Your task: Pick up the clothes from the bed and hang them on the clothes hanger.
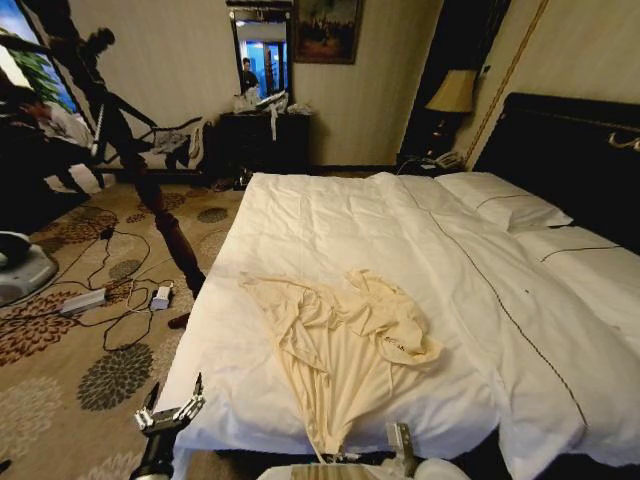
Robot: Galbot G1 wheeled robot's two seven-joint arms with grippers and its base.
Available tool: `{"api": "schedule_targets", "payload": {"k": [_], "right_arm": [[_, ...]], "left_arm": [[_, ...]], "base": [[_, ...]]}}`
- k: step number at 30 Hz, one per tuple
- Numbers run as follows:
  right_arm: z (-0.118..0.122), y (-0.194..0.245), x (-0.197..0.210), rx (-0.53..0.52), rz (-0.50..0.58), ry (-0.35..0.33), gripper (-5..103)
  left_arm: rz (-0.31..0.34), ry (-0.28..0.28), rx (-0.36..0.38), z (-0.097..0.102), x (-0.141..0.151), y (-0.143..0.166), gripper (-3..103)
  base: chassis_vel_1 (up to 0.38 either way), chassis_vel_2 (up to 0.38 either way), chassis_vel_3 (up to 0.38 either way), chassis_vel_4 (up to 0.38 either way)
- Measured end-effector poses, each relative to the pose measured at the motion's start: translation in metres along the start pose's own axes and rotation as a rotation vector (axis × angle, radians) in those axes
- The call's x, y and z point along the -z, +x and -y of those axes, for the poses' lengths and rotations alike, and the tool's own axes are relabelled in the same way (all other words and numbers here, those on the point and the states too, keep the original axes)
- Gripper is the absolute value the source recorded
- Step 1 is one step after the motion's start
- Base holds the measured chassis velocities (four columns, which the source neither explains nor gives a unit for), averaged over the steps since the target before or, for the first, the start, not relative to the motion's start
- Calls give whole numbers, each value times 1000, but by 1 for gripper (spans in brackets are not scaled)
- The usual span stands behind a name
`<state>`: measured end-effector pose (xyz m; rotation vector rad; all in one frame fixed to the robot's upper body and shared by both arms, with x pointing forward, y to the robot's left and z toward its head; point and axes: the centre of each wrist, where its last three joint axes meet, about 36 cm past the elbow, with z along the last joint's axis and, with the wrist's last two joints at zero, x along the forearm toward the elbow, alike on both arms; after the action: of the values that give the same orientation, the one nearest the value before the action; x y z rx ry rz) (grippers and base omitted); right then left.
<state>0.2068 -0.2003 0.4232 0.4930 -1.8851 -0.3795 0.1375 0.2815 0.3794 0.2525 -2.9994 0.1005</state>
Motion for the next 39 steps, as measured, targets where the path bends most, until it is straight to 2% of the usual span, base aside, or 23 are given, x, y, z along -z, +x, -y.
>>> {"api": "schedule_targets", "payload": {"k": [1, 3, 4, 6, 7, 9, 12, 13, 15, 17, 18, 21, 22, 23, 25, 26, 27, 28, 31, 33, 35, 39], "right_arm": [[0, 6, 6, -12, 26, 29, 18], [0, 10, 8, -20, 38, 45, 18], [0, 13, 10, -26, 45, 55, 24], [-1, 22, 10, -46, 55, 80, 24], [-3, 32, 10, -69, 62, 101, 39], [-5, 38, 9, -78, 66, 108, 39], [-12, 60, 15, -91, 105, 122, 56], [-13, 66, 19, -95, 124, 119, 61], [-13, 72, 24, -98, 140, 106, 61], [-8, 79, 33, -106, 157, 72, 73], [-2, 86, 40, -118, 166, 37, 78], [2, 90, 41, -134, 168, 29, 83], [4, 92, 41, -161, 169, 39, 93], [4, 92, 41, -161, 169, 39, 93], [5, 92, 37, -216, 179, 92, 97], [8, 88, 33, -292, 197, 171, 99], [8, 88, 33, -292, 197, 171, 99], [14, 82, 29, -379, 207, 252, 100], [22, 76, 24, -478, 225, 329, 100], [22, 76, 24, -471, 236, 318, 100], [21, 79, 30, -439, 289, 265, 100], [20, 80, 36, -413, 328, 239, 100]], "left_arm": [[-2, -1, -7, 1, 1, -4, 100], [-3, -2, -15, 2, 3, -7, 100], [-4, -4, -21, 3, 4, -9, 100], [-5, -11, -39, 3, 7, -15, 100], [-6, -23, -59, 3, 10, -21, 100], [-6, -30, -70, 2, 12, -25, 100], [-6, -38, -92, 2, 16, -37, 100], [-9, -36, -96, 3, 18, -40, 100], [-14, -28, -102, 6, 18, -43, 100], [-28, -15, -121, 13, 19, -47, 100], [-45, -11, -155, 22, 19, -52, 100], [-56, -18, -192, 30, 20, -58, 100], [-57, -26, -214, 35, 22, -64, 100], [-57, -26, -214, 35, 22, -64, 100], [-51, -33, -230, 39, 26, -73, 100], [-48, -33, -230, 40, 28, -76, 100], [-48, -33, -230, 40, 28, -76, 100], [-48, -28, -228, 39, 31, -76, 100], [-52, -18, -224, 37, 35, -77, 100], [-53, -18, -226, 37, 35, -77, 100], [-59, -11, -243, 47, 35, -82, 100], [-62, -14, -265, 61, 37, -95, 100]], "base": [[0, 0, 0, 0], [0, 0, 0, 0], [0, 0, 0, 0], [0, 0, 0, 0], [0, 0, 0, 0], [0, 0, 0, 0], [0, 0, 0, 0], [0, 0, 0, 0], [0, 0, 0, 0], [0, 0, 0, 0], [0, 0, 0, 0], [0, 0, 0, 0], [0, 0, 0, 0], [0, 0, 0, 0], [0, 0, 0, 0], [0, 0, 0, 0], [0, 0, 0, 0], [0, 0, 0, 0], [0, 0, 0, 0], [0, 0, 0, 0], [0, 0, 0, 0], [0, 0, 0, 0]]}}
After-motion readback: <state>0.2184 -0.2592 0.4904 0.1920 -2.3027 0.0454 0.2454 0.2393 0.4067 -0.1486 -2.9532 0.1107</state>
